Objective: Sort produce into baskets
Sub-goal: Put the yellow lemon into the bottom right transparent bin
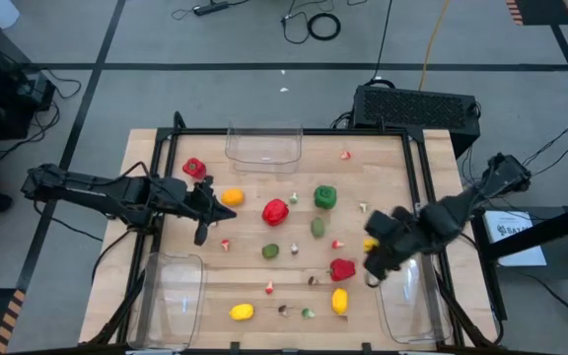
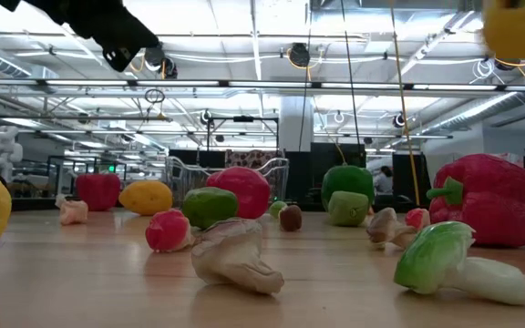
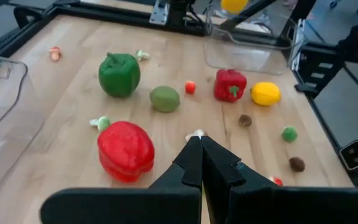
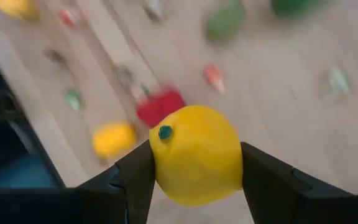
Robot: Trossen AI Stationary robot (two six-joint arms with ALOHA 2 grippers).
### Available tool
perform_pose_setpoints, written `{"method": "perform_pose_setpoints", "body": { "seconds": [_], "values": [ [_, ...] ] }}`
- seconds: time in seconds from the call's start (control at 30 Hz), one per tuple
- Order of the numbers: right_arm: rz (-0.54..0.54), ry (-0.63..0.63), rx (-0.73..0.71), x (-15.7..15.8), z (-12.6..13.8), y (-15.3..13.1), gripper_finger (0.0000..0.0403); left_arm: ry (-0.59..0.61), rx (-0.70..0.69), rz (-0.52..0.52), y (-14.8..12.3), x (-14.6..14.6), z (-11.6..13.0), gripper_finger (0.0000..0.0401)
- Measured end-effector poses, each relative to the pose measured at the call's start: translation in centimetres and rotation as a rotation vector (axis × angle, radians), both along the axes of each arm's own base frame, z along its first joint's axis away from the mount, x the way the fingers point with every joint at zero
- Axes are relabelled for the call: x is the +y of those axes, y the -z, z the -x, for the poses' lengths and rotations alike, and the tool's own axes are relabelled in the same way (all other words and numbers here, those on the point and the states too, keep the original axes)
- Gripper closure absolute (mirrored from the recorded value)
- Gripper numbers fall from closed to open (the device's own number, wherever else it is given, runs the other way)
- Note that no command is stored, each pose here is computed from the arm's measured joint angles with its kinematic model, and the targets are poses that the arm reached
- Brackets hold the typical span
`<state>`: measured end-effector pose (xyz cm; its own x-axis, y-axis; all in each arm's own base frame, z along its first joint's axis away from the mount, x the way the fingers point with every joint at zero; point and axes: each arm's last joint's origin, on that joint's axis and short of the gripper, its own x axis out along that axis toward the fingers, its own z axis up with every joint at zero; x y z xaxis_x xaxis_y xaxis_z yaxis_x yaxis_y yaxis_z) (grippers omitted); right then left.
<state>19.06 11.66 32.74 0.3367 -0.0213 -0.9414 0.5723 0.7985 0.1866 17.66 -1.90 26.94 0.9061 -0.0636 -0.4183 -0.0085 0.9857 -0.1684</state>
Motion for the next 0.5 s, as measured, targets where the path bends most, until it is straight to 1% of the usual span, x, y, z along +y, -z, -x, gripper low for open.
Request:
{"method": "perform_pose_setpoints", "body": {
  "seconds": [0.1, 0.23, 0.37, 0.5],
  "values": [
    [-0.031, 0.065, 0.07, 0.9, 2.0, -0.1, 0.0202, -0.006, 0.013, -0.005, 0.2, 0.0, -0.3, 0.0399],
    [-0.059, 0.121, 0.079, 2.5, 3.3, 0.0, 0.0202, -0.05, 0.03, -0.03, 0.6, 0.1, -0.7, 0.0399],
    [-0.055, 0.159, 0.106, 3.8, 3.9, 0.6, 0.0202, -0.093, 0.048, -0.062, 0.9, 0.2, -1.0, 0.0399],
    [0.0, 0.186, 0.147, 5.1, 3.6, 1.8, 0.0202, -0.102, 0.06, -0.09, 1.2, 0.2, -1.3, 0.0399]
  ]
}}
